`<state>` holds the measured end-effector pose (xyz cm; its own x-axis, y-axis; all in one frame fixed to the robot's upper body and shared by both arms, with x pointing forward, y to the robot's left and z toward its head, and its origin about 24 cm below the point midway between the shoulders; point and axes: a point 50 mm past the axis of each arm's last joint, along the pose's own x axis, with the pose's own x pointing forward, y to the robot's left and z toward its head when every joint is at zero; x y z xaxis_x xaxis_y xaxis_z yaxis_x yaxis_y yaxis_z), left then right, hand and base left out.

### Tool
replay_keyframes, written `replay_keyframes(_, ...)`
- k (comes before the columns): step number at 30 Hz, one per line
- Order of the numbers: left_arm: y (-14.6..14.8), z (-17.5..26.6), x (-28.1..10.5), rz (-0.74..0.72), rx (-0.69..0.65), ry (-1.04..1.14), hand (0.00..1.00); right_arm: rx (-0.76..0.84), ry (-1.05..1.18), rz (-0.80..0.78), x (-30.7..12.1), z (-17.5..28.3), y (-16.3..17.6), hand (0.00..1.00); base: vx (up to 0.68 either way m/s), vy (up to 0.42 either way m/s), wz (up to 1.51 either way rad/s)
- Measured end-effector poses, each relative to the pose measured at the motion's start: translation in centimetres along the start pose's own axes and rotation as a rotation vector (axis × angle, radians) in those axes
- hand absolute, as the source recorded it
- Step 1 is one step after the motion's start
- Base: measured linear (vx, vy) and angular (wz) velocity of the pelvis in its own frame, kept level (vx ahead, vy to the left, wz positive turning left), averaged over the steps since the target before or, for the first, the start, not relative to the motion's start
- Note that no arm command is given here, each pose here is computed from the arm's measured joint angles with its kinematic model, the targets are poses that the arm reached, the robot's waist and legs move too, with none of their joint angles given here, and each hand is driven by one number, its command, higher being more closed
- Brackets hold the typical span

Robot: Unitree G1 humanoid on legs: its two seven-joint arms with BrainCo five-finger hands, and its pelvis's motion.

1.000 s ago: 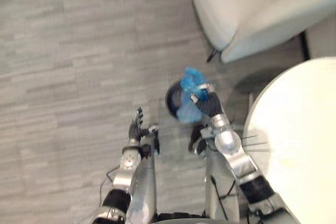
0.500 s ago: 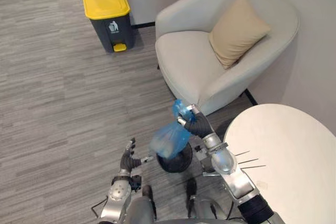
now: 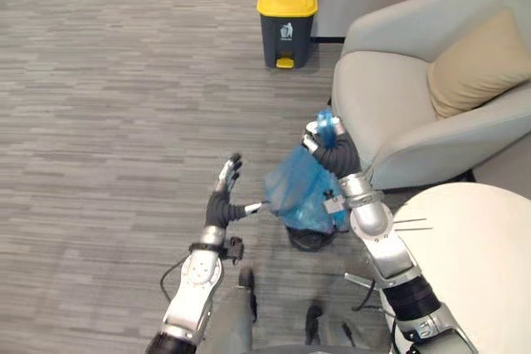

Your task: Gather rubbish on tea table into small bin, then transfer packed bag to large trash can.

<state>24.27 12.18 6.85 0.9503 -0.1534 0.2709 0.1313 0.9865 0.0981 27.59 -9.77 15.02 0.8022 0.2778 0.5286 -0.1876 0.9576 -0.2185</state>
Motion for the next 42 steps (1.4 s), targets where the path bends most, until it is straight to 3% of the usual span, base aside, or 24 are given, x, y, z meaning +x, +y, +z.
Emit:
replay_keyframes(3, -0.8, 0.1, 1.9, -0.066, 0.039, -0.029, 0.0, -0.004, -0.009, 0.004, 0.6, 0.1, -0.1, 1.0, -0.13, 0.146, 0.29)
replay_keyframes(8, -2.2, -2.3, 1.6, -0.186, 0.166, 0.069, 0.0, -0.002, 0.006, 0.045, 2.2, -0.4, 0.7, 1.0, -0.06, 0.153, 0.13)
replay_keyframes(16, -3.5, -5.1, 0.8, -0.317, 0.278, 0.182, 0.0, 0.039, -0.024, 0.19, 4.3, 0.5, 4.7, 1.0, -0.06, 0.029, -0.18)
replay_keyframes(17, -3.7, -5.6, 0.7, -0.329, 0.299, 0.205, 1.0, 0.051, -0.02, 0.19, 4.4, 0.6, 4.9, 1.0, -0.02, -0.04, -0.22)
replay_keyframes(24, -3.9, -7.4, 0.0, -0.379, 0.426, 0.285, 1.0, 0.13, -0.115, 0.331, 5.9, 3.3, 8.0, 1.0, -0.01, -0.038, -0.15)
replay_keyframes(33, -5.1, -6.8, 0.8, -0.369, 0.398, 0.245, 1.0, 0.207, -0.132, 0.464, 4.9, 4.0, 10.7, 1.0, -0.01, -0.017, -0.06)
replay_keyframes(34, -5.2, -6.7, 0.8, -0.365, 0.386, 0.243, 1.0, 0.212, -0.129, 0.466, 4.7, 4.0, 10.8, 0.0, 0.0, 0.0, 0.0)
replay_keyframes(37, -5.3, -5.4, 1.4, -0.326, 0.339, 0.191, 1.0, 0.236, -0.094, 0.481, 3.0, 2.9, 11.1, 0.0, -0.01, 0.005, 0.0)
replay_keyframes(42, -4.0, -4.5, 1.4, -0.209, 0.264, 0.17, 1.0, 0.136, 0.08, 0.48, -1.3, -1.2, 10.0, 0.0, -0.01, 0.003, 0.0)
